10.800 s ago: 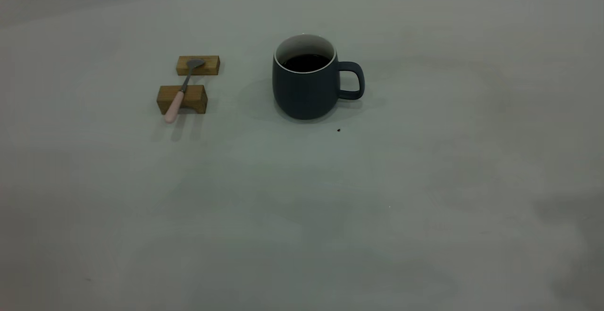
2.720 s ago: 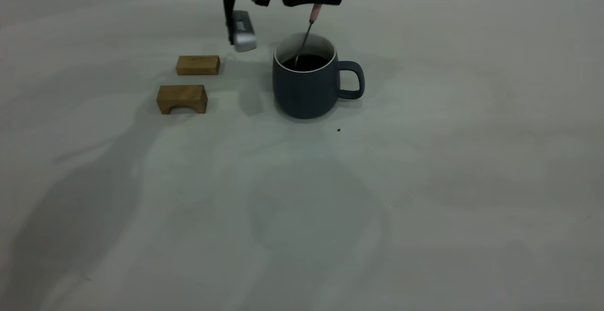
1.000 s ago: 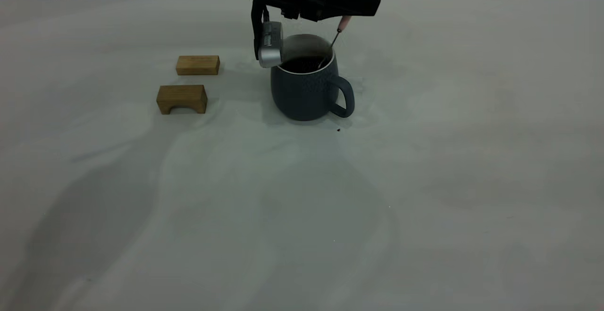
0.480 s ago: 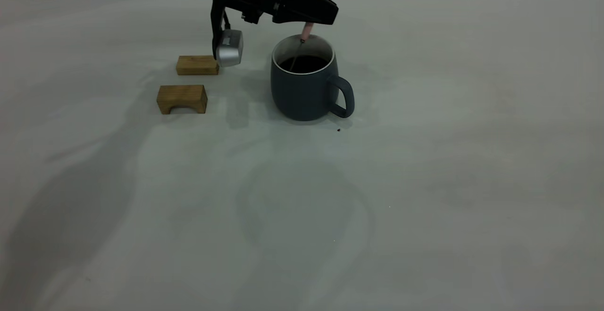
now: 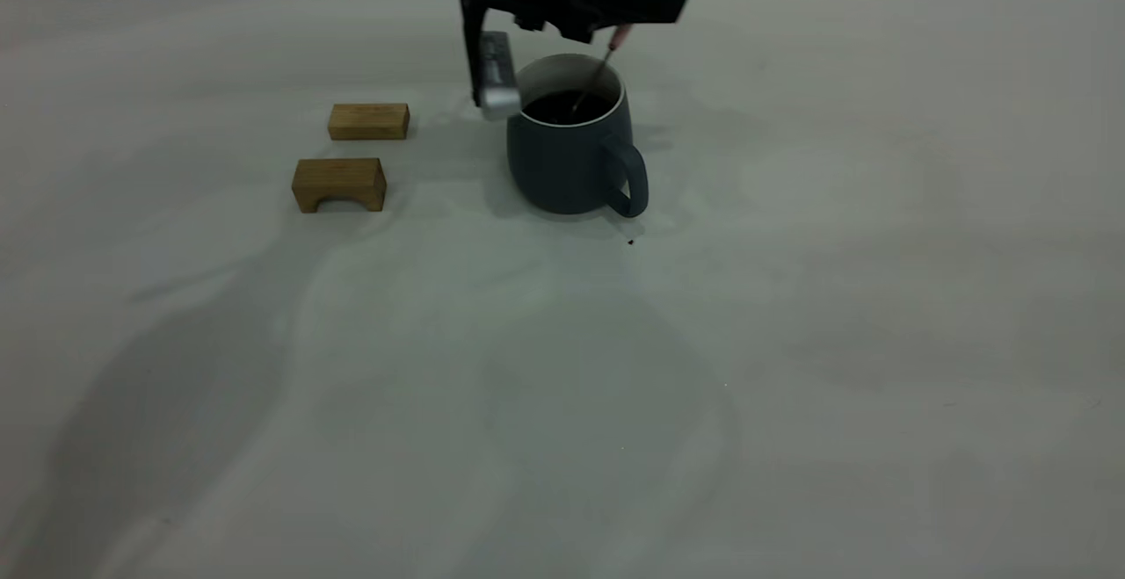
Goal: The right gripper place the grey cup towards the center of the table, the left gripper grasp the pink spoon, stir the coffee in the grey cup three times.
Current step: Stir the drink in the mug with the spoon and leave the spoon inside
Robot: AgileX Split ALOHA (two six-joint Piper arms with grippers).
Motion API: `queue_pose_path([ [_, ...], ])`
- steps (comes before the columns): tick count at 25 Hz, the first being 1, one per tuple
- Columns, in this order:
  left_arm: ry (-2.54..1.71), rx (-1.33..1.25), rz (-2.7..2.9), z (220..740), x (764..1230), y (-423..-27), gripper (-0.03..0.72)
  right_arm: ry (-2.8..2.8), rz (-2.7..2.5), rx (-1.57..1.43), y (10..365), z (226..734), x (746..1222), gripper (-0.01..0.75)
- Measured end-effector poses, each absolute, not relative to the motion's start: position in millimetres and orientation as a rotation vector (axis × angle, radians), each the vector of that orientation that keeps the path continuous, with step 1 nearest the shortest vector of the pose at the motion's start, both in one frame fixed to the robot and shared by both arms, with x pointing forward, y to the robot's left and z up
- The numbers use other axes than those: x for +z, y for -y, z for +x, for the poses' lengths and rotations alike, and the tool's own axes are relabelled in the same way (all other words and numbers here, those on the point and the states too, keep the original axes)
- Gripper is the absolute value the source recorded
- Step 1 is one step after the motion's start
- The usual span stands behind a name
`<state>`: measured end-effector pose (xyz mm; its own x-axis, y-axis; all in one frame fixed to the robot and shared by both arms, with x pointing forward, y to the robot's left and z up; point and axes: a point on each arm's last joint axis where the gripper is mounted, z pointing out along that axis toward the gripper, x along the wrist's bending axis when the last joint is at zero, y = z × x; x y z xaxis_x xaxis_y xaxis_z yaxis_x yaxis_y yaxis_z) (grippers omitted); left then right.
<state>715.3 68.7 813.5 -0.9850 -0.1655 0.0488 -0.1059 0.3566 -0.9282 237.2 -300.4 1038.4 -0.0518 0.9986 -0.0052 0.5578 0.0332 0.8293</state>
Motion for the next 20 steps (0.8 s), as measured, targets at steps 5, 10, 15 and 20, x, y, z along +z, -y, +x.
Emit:
queue_pose_path([
  [5, -2.558, -1.805, -0.195, 708.6, 811.7, -64.8, 0.146, -1.681, 1.59, 0.888, 300.4, 237.2, 1038.4, 0.535],
  [10, -2.582, -1.839, -0.133, 705.3, 812.8, -68.2, 0.146, -1.681, 1.59, 0.888, 300.4, 237.2, 1038.4, 0.535],
  [15, -2.663, -1.868, -0.055, 702.2, 811.2, -88.3, 0.146, -1.681, 1.59, 0.888, 300.4, 237.2, 1038.4, 0.535],
  [20, -2.691, -1.883, -0.124, 705.6, 811.2, -103.0, 0.146, -1.681, 1.591, 0.889, 300.4, 237.2, 1038.4, 0.535],
])
